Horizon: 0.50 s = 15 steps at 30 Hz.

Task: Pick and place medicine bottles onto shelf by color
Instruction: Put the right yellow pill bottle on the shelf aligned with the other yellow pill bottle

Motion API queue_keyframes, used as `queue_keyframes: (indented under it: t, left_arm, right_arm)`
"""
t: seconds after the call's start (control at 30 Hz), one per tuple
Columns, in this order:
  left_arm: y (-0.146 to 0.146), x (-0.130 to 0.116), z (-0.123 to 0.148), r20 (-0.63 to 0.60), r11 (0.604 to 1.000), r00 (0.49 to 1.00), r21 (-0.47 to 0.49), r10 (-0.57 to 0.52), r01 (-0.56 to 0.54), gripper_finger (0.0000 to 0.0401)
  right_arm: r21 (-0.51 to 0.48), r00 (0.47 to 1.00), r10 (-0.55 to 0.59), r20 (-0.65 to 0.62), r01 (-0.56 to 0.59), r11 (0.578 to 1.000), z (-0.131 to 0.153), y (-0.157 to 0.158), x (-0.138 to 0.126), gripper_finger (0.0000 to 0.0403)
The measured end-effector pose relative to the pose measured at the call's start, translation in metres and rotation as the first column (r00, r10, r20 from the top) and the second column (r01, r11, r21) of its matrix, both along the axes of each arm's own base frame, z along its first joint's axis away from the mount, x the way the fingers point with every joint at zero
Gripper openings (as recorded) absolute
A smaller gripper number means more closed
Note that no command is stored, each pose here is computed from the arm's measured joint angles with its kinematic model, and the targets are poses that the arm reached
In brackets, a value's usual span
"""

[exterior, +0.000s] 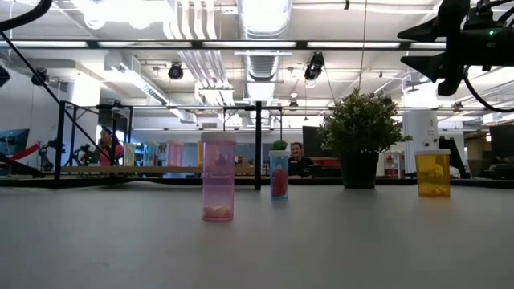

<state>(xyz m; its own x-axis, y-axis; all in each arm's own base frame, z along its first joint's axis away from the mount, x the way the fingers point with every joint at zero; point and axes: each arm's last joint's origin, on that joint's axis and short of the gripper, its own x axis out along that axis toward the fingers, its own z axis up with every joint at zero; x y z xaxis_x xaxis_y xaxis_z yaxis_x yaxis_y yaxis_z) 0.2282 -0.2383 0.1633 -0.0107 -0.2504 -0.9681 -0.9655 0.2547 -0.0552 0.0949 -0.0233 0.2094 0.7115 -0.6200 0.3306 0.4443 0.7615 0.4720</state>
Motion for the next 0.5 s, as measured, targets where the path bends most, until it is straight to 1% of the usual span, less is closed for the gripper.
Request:
queue_keyframes:
  t: [0.2,0.37,0.5]
  left_arm:
    - [0.003,0.005,0.001,0.014,1.0,1.0,-0.001,0.018,-0.018,0.0092]
    - [0.006,0.012,0.008,0.044,0.999,0.999,-0.011,0.032,-0.031,0.0087]
    - [0.012,0.023,0.017,0.087,1.0,0.996,-0.025,0.014,-0.012,0.0086]
  right_arm:
    - [0.0,1.0,0.0,0.0,0.0,1.0,0.0,0.0,0.0,0.026]
    - [0.0,1.0,0.0,0.0,0.0,1.0,0.0,0.0,0.0,0.026]
    - [0.0,1.0,0.0,0.0,0.0,1.0,0.0,0.0,0.0,0.026]
